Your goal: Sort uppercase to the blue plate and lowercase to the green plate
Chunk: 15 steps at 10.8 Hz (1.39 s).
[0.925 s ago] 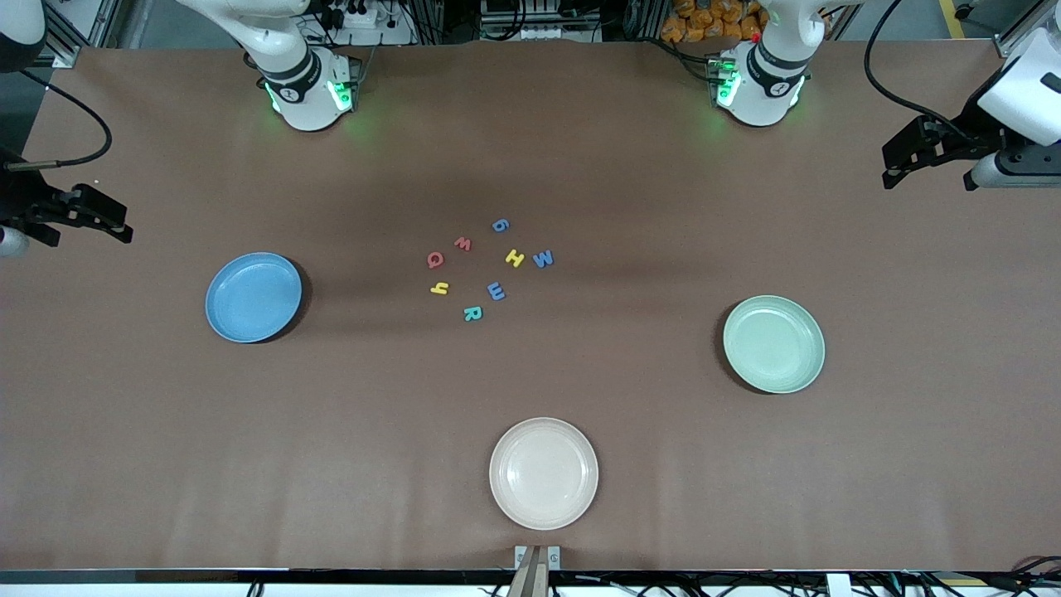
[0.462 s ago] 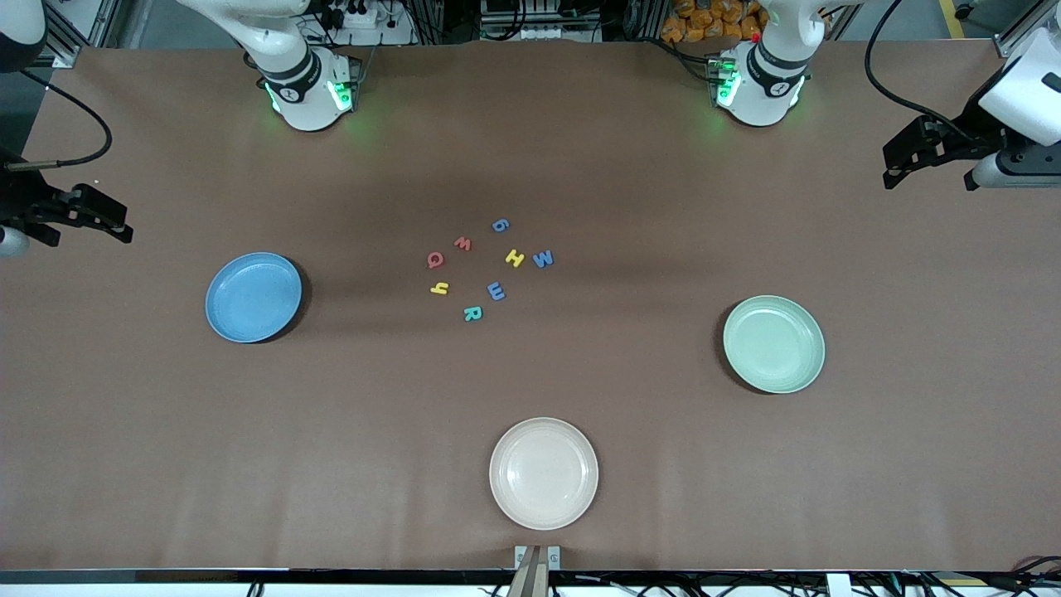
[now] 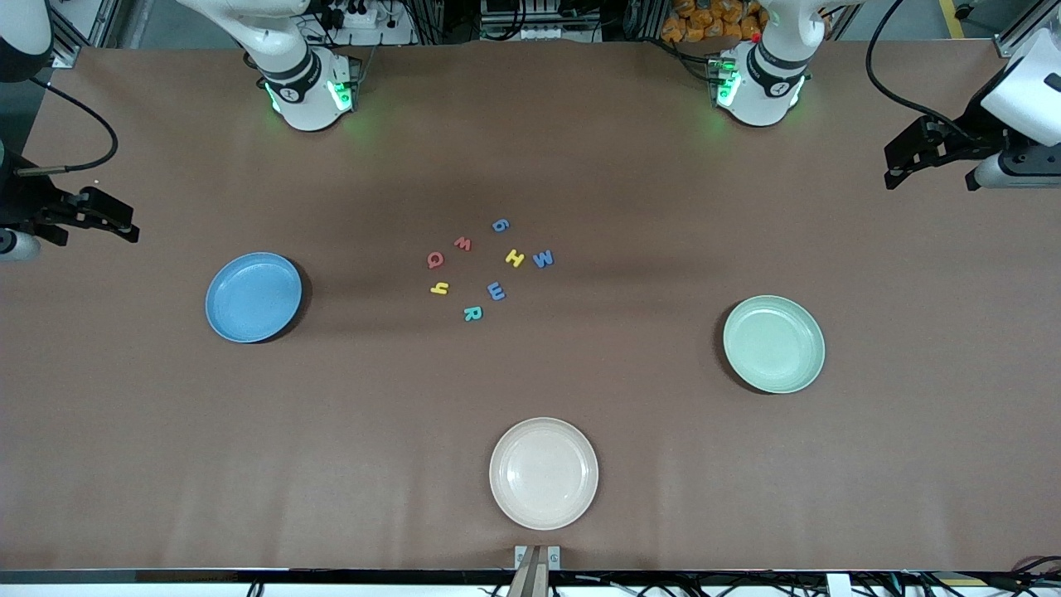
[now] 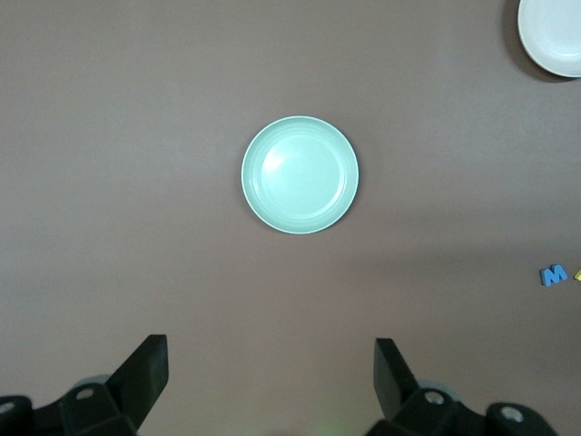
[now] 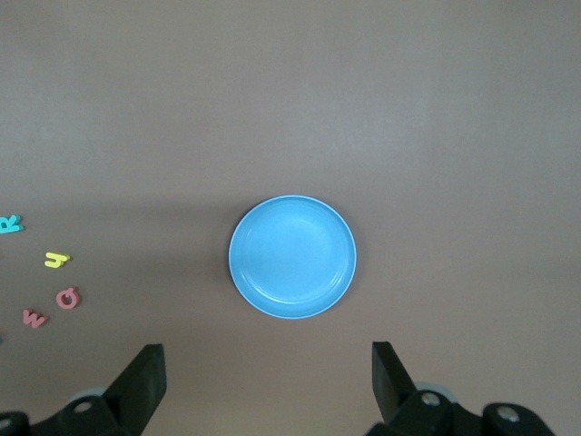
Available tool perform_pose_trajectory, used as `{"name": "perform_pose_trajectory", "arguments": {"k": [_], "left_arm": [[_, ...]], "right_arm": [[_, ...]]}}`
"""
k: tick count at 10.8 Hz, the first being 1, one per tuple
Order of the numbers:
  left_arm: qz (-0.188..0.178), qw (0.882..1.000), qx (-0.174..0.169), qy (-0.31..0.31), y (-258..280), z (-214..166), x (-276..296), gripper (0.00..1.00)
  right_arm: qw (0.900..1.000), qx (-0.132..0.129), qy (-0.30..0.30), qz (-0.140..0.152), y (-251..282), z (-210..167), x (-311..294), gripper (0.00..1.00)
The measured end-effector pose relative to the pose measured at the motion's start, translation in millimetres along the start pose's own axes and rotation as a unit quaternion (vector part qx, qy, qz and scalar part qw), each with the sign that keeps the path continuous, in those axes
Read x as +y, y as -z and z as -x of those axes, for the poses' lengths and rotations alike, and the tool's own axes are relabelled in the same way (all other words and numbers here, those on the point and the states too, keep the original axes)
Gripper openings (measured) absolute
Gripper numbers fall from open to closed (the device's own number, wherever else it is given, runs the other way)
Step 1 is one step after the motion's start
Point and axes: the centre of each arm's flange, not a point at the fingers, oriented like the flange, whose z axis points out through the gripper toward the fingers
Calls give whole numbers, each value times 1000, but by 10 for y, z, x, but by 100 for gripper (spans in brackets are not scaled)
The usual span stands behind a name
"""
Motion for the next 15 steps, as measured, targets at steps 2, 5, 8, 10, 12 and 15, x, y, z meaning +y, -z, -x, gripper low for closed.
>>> {"name": "perform_pose_trajectory", "arguments": {"k": [2,5,8,10,12,15], "left_arm": [[0,1000,-1,0,-9,-5,-5,100],[0,1000,-4,-3,-37,-15,34,100],[0,1000,-8,-6,-75,-19,64,100],[0,1000,-10,-6,-87,-19,64,100],[0,1000,-10,-7,-88,-18,73,100],[0,1000,-15,-18,-135,-21,183,100]], "right_arm": [[1000,-9,0,-1,-53,13,-3,100],[1000,-15,4,-4,-68,22,-49,100],[1000,-15,14,-11,-67,12,-181,100],[999,-14,14,-29,-66,9,-241,100],[999,-18,29,-35,-81,6,-418,100],[997,-48,48,-33,-392,30,-1041,100]]}}
